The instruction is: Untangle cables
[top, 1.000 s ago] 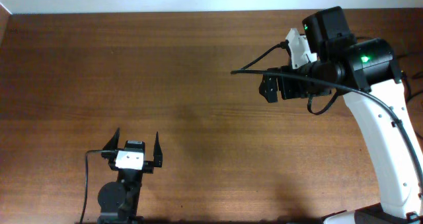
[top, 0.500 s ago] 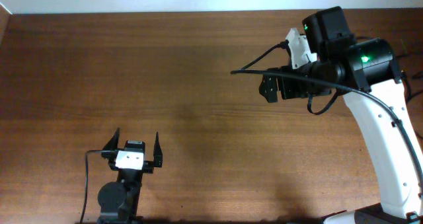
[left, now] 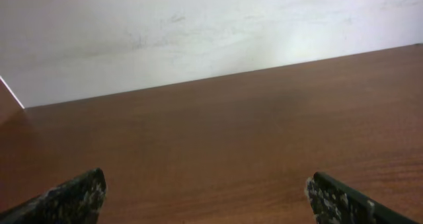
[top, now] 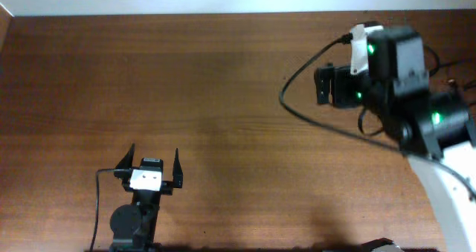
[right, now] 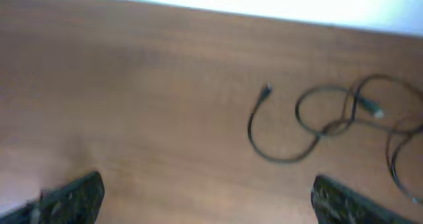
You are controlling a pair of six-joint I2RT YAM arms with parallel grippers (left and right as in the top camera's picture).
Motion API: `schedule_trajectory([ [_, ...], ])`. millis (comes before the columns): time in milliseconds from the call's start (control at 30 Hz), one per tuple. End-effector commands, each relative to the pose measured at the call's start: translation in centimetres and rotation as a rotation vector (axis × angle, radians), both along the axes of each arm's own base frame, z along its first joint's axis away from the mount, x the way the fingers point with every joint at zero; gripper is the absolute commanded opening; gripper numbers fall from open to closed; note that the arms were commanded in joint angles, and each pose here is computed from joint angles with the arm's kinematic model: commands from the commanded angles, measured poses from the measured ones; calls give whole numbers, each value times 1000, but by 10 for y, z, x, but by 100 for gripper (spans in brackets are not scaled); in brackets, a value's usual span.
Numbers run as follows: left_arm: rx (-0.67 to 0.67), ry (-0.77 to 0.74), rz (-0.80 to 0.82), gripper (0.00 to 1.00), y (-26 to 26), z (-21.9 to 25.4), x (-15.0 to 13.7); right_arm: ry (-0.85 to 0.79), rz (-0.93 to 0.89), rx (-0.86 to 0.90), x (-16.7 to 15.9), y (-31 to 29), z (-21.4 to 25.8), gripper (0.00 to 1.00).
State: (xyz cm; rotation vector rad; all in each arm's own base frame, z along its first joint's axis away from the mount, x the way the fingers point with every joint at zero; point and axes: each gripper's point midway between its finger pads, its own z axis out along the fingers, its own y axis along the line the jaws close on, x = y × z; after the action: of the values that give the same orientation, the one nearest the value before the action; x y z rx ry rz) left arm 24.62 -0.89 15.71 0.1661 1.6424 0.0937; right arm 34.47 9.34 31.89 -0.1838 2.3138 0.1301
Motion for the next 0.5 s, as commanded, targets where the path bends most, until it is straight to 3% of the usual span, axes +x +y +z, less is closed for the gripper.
schedule_trajectory([
  [0,-11,2,15,99,3,-1,0,-104,-6,28,-16,-5,-26,99],
  [100,-11,2,15,99,3,-1,0,-273,-7,80,-27,-9,-43,99],
  [300,-11,2,15,99,3,-1,0,-422,24,187,-50,-23,-86,99],
  [467,-11,2,15,99,3,-1,0,-552,18,206,-75,-32,-82,99],
])
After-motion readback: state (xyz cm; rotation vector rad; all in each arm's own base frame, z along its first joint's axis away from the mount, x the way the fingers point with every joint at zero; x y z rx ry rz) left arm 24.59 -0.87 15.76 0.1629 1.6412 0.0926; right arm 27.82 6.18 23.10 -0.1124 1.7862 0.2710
